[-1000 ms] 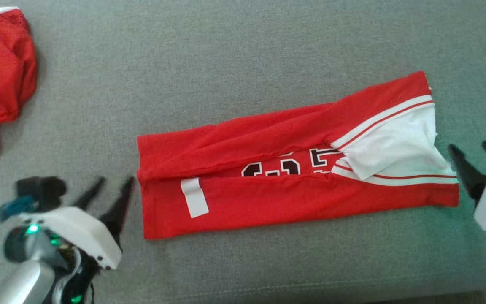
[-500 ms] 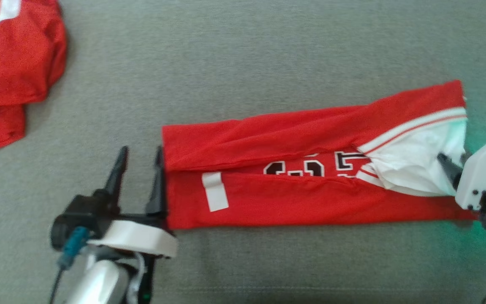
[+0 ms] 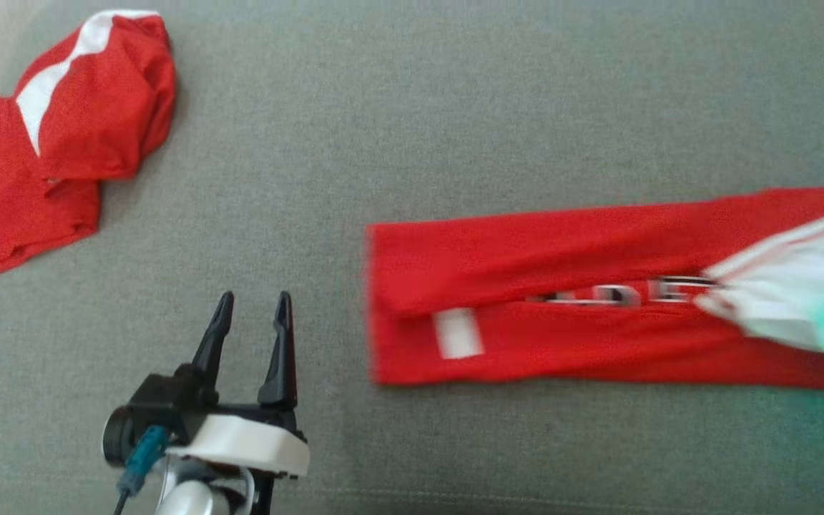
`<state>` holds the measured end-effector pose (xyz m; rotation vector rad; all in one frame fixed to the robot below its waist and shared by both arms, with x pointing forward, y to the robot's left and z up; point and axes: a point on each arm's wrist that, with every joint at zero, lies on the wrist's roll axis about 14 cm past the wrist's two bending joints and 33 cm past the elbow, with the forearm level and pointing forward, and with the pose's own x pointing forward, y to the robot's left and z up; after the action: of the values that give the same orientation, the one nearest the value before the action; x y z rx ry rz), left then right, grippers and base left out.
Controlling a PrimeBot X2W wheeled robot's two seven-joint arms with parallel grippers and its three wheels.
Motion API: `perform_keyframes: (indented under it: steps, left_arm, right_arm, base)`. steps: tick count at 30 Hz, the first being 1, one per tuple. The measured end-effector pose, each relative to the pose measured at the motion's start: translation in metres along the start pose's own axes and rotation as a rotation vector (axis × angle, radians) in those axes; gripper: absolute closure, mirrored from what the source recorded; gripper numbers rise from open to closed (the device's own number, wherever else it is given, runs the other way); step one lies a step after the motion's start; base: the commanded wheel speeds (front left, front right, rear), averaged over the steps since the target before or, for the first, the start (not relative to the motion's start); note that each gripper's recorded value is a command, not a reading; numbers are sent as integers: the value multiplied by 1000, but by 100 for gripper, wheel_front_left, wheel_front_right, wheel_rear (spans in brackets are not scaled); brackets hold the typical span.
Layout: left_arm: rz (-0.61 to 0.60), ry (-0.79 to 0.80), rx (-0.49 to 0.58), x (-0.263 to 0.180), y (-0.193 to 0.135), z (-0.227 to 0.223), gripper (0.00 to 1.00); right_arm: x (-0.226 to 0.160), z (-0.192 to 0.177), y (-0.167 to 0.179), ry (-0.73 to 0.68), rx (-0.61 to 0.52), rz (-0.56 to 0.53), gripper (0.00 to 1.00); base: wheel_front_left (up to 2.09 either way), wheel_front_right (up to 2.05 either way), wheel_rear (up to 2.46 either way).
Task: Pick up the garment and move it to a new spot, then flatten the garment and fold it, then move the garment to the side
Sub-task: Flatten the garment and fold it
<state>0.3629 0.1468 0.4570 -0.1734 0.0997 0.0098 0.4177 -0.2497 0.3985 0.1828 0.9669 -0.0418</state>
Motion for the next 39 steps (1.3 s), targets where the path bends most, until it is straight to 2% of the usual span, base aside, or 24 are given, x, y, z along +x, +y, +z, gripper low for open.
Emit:
perform_keyframes:
  steps: [5,8,12,14,15,16,17,21,23,28,35,39]
  left_arm:
    - [-5,14,-2,-12,0,-5,0]
    - [-13,16,-3,-17,-1,-6,0]
    - [0,14,6,-26,3,-6,0]
    - [10,9,5,-32,5,-5,0]
    - [11,13,2,-39,5,-7,0]
    - [11,15,1,-41,4,-8,0]
    - [11,15,1,-41,4,-8,0]
    - [8,11,1,-42,3,-7,0]
    - [11,11,1,-42,4,-7,0]
    - [15,13,1,-42,4,-7,0]
    - [20,21,-12,-41,2,-10,0]
    - [10,13,-22,-38,-3,-7,0]
  right_arm:
    - [-39,31,-80,-110,73,-200,100]
    - [-54,46,-85,-158,77,-213,100]
    - [-65,67,-36,-233,85,-47,100]
    - [-73,71,-4,-249,38,36,100]
    - [-80,68,27,-251,-28,108,100]
    - [-79,61,45,-238,-56,147,100]
    - [-79,61,45,-238,-56,147,100]
    - [-66,14,116,-124,-123,312,100]
    - [-61,-6,141,-90,-152,370,100]
    - [-42,-28,164,-87,-173,407,100]
    - [-18,-58,183,-56,-120,471,100]
    - [-14,-51,197,-84,-103,513,100]
  base:
    - [0,0,0]
    - [0,0,0]
    - [0,0,0]
    - [0,0,0]
    - [0,0,0]
    - [0,0,0]
    - [0,0,0]
    - [0,0,0]
    - [0,0,0]
    - [0,0,0]
    - [0,0,0]
    - [0,0,0]
